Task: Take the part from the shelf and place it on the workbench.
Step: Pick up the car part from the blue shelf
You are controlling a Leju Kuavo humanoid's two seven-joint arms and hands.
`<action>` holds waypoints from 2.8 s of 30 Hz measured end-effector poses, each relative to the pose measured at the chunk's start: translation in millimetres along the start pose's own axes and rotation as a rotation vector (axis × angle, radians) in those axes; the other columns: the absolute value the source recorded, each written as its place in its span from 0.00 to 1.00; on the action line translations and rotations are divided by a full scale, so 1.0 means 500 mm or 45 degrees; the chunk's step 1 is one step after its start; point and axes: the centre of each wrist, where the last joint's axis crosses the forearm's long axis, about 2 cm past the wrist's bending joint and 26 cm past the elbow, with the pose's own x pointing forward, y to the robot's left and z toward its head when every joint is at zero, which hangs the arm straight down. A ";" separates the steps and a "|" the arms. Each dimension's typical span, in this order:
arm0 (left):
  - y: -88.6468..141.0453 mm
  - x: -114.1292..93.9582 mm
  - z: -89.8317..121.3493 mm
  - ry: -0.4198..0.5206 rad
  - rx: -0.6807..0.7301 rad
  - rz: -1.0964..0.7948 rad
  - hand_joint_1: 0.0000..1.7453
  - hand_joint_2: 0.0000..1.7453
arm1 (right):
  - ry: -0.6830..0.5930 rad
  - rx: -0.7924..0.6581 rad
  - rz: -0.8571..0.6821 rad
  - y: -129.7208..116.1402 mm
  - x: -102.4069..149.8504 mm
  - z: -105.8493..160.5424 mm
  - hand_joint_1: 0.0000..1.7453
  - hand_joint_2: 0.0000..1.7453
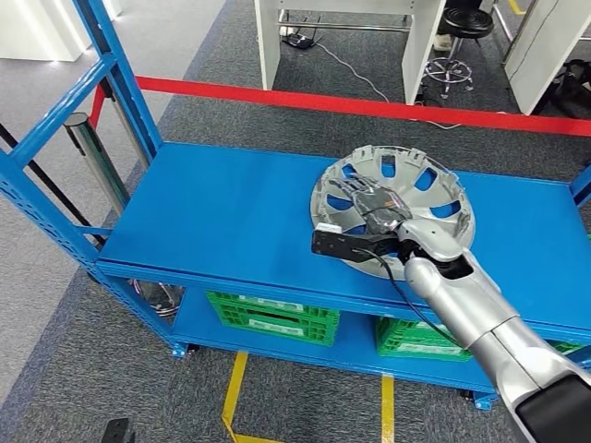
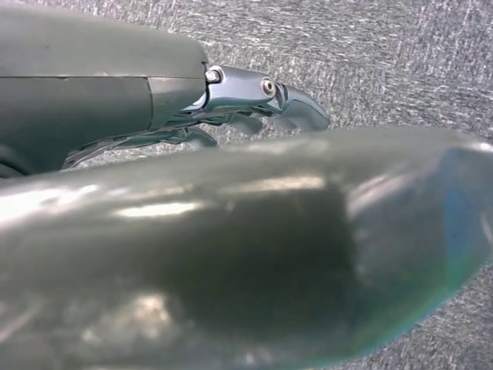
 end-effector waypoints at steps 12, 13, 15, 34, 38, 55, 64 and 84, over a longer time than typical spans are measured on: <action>0.002 -0.002 0.001 -0.001 0.013 0.031 0.00 0.00 | -0.175 0.000 -0.201 -0.014 0.055 0.006 0.00 1.00; 0.002 -0.002 0.001 -0.001 0.014 0.033 0.00 0.00 | -0.185 0.006 -0.209 -0.014 0.059 0.006 0.00 1.00; 0.002 -0.002 0.001 -0.001 0.015 0.036 0.00 0.00 | -0.205 0.024 -0.223 -0.013 0.065 0.007 0.00 1.00; 0.002 -0.005 0.002 0.001 0.024 0.061 0.00 0.00 | -0.237 0.116 -0.211 0.080 0.102 0.033 0.00 1.00; 0.003 -0.005 0.002 0.002 0.027 0.066 0.00 0.00 | -0.232 0.122 -0.195 0.098 0.104 0.040 0.00 1.00; 0.003 -0.007 0.003 0.005 0.038 0.085 0.00 0.00 | -0.113 0.041 0.035 0.132 0.102 0.055 0.00 1.00; 0.004 -0.008 0.003 0.007 0.038 0.085 0.00 0.00 | 0.004 0.002 0.123 0.152 0.080 0.069 0.00 1.00; 0.004 -0.010 0.003 0.013 0.037 0.080 0.00 0.00 | 0.170 -0.044 0.156 0.152 0.032 0.089 0.00 1.00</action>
